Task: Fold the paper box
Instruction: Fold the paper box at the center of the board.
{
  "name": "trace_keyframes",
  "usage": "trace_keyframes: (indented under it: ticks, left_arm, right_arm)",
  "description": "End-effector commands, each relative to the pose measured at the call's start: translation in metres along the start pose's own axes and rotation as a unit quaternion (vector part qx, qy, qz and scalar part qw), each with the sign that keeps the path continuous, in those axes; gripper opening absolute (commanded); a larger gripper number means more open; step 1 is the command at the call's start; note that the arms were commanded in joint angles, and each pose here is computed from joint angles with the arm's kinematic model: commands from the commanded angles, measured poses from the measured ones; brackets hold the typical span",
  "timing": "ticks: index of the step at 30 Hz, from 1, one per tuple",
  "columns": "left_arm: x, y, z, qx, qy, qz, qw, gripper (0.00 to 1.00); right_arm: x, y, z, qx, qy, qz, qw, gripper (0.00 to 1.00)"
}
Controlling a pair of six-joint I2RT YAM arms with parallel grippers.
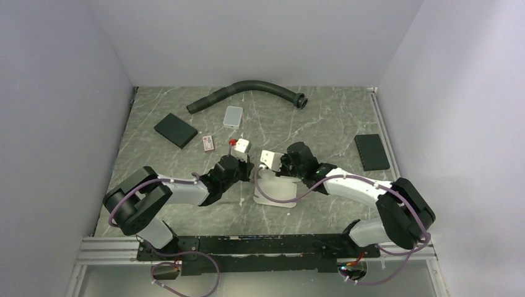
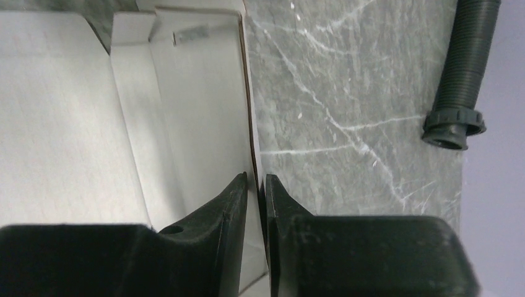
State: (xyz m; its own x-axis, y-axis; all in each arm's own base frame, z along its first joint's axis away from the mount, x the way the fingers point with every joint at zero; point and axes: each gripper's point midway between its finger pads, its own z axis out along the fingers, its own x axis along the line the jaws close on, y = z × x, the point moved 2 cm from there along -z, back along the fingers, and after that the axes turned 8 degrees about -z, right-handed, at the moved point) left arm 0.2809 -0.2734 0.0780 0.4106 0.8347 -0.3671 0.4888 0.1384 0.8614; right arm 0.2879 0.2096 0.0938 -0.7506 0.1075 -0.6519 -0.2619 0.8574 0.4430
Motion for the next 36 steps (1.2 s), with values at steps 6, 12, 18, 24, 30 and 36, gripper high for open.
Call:
trace_keyframes:
  ticks: [6,12,18,24,30,36]
  left_arm:
    - [0.009,0.015,-0.003,-0.016,0.039,0.005,0.999,0.0]
    - [0.005,0.017,-0.002,-0.017,0.03,0.005,0.999,0.0]
    - [0.0,0.02,-0.002,-0.018,0.017,0.003,1.0,0.0]
    - [-0.004,0.02,0.0,-0.015,0.007,0.003,1.0,0.0]
    - [-0.005,0.02,0.0,-0.015,0.005,0.001,1.0,0.0]
    - [-0.008,0.021,0.001,-0.013,0.003,0.001,1.0,0.0]
  right_arm:
    - [-0.017,-0.013,-0.022,-0.011,0.006,0.038,0.999,0.2]
    - [-0.014,-0.014,-0.021,-0.015,0.015,0.039,0.999,0.13]
    - [-0.007,-0.012,-0.017,-0.016,0.025,0.033,0.999,0.11]
    - [-0.006,-0.006,-0.013,-0.018,0.025,0.029,0.999,0.2]
    - [-0.01,-0.003,-0.009,-0.012,0.01,0.033,0.999,0.2]
    - [-0.014,0.003,-0.008,-0.015,0.002,0.04,0.999,0.21]
